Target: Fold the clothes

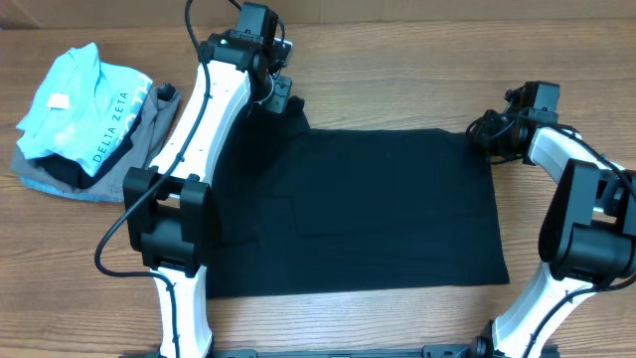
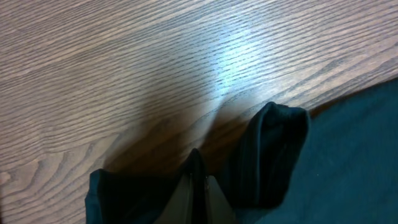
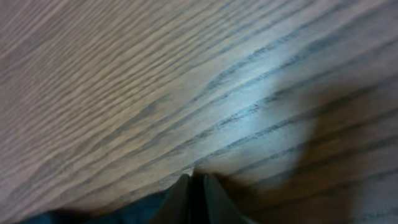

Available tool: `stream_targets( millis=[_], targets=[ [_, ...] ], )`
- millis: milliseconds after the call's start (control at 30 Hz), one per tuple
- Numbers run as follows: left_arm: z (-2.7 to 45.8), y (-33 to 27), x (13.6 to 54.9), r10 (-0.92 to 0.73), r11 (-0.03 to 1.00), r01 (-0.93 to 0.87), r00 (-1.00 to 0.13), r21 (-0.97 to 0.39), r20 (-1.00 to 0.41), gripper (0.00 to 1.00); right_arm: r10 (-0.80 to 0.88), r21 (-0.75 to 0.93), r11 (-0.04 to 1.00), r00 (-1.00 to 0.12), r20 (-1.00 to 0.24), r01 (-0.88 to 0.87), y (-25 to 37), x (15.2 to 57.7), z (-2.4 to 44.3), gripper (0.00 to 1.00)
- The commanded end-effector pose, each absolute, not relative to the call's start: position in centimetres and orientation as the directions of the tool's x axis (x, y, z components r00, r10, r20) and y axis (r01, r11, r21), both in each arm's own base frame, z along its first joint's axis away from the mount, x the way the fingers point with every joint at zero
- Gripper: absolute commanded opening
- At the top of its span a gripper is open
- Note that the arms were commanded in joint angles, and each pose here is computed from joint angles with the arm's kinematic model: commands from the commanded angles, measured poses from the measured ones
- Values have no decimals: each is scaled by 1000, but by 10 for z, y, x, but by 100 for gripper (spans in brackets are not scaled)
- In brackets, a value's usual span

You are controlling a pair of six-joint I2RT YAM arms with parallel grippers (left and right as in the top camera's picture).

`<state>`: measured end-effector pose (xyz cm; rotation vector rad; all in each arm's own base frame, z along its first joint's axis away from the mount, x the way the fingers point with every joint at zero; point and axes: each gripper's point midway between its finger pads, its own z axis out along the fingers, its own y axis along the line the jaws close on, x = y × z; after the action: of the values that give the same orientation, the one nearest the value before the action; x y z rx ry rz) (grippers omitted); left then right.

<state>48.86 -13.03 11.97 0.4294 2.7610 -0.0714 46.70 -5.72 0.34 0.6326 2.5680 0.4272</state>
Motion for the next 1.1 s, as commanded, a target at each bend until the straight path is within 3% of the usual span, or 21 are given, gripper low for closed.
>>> stream_targets(
  millis=[0,300,567,1067],
  targets=[
    [135,-132,486,273,955,296,-890,-7,-366,4,501,387,848,-785,-365,362,-59,474,4,4],
    [147,-125,480,268,959,283,-891,13,-367,4,492,401,858,-738,-461,321,-64,487,61,4],
    [171,-118,462,267,960,278,-893,23,-361,4,563,379,822,-708,-426,426,-81,463,83,4],
    [155,-100,384,225,974,225,-974,-2,-39,4,660,392,734,-718,-221,555,-82,414,77,4]
  ],
)
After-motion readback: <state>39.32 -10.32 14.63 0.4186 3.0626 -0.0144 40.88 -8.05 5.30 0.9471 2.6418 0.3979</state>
